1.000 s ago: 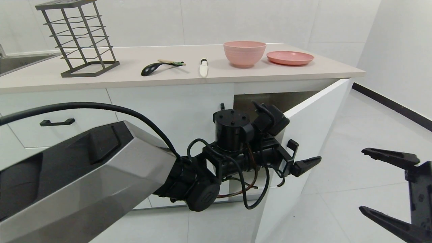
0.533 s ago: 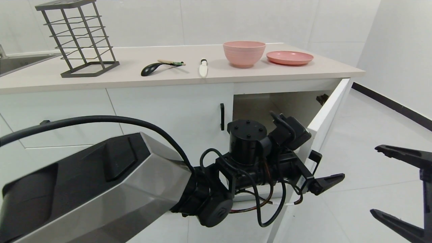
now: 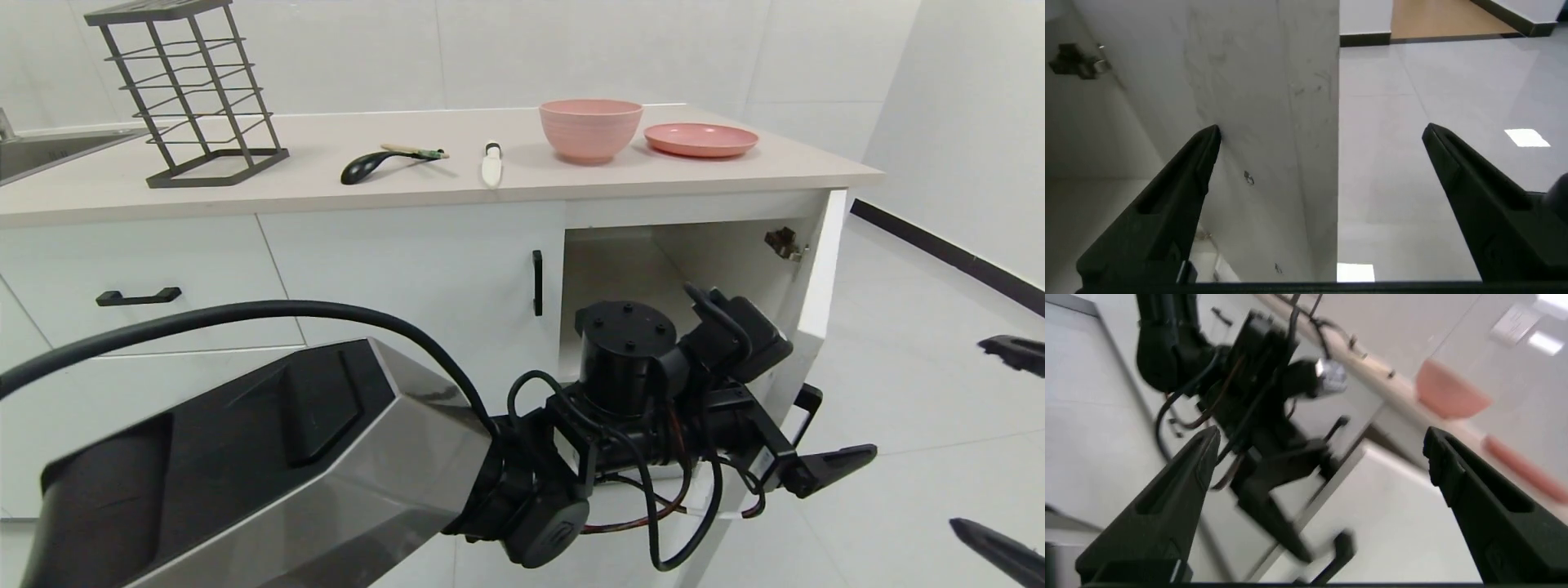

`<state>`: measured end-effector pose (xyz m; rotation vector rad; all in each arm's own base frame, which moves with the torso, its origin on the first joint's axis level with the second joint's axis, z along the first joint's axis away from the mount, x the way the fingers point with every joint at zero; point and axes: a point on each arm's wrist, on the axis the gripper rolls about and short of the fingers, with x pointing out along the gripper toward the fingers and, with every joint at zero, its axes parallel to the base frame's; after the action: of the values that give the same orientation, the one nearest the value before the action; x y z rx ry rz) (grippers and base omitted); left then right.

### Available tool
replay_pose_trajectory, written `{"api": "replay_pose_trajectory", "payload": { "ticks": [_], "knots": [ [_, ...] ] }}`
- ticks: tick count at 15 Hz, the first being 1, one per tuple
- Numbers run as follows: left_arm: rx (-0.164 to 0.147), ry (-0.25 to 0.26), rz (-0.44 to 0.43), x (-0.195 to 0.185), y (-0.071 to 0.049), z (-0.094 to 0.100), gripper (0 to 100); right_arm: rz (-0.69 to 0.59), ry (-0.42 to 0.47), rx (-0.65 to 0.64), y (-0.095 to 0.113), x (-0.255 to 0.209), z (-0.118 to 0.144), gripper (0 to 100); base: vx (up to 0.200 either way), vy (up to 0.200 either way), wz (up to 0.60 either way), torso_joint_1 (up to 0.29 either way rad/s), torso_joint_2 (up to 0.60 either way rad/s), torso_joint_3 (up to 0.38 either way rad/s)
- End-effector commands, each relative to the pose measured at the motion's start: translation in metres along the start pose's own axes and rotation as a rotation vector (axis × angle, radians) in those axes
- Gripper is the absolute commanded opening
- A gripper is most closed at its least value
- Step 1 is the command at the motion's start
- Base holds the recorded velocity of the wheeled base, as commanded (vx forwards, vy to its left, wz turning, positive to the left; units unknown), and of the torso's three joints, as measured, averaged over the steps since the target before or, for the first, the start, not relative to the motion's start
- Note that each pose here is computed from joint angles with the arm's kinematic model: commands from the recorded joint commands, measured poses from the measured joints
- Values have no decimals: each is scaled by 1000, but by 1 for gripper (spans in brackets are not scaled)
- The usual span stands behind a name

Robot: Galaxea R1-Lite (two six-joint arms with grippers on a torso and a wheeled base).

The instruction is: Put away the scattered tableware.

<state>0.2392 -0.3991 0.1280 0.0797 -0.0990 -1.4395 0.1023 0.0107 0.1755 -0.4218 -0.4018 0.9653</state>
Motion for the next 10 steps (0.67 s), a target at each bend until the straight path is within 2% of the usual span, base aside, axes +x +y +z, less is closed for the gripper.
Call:
{"api": "replay_pose_trajectory", "payload": {
  "ticks": [1,2,3,7,10],
  "knots": [
    [1,-4,-13,3,-4,0,100,-40,-62,-159,-2,-5,29,100,0,0,0,0,0,0],
    [7,-18,-24,9,-8,2,100,-71,-110,-288,-9,-7,56,100,0,0,0,0,0,0],
    [9,-24,-31,14,-10,0,100,-98,-124,-353,-11,-9,69,100,0,0,0,0,0,0],
    [8,-30,-64,27,-22,-7,100,-137,-142,-461,-3,-16,89,100,0,0,0,0,0,0],
    [21,-72,-126,43,-38,-11,100,-162,-155,-526,-1,-19,102,100,0,0,0,0,0,0]
  ]
}}
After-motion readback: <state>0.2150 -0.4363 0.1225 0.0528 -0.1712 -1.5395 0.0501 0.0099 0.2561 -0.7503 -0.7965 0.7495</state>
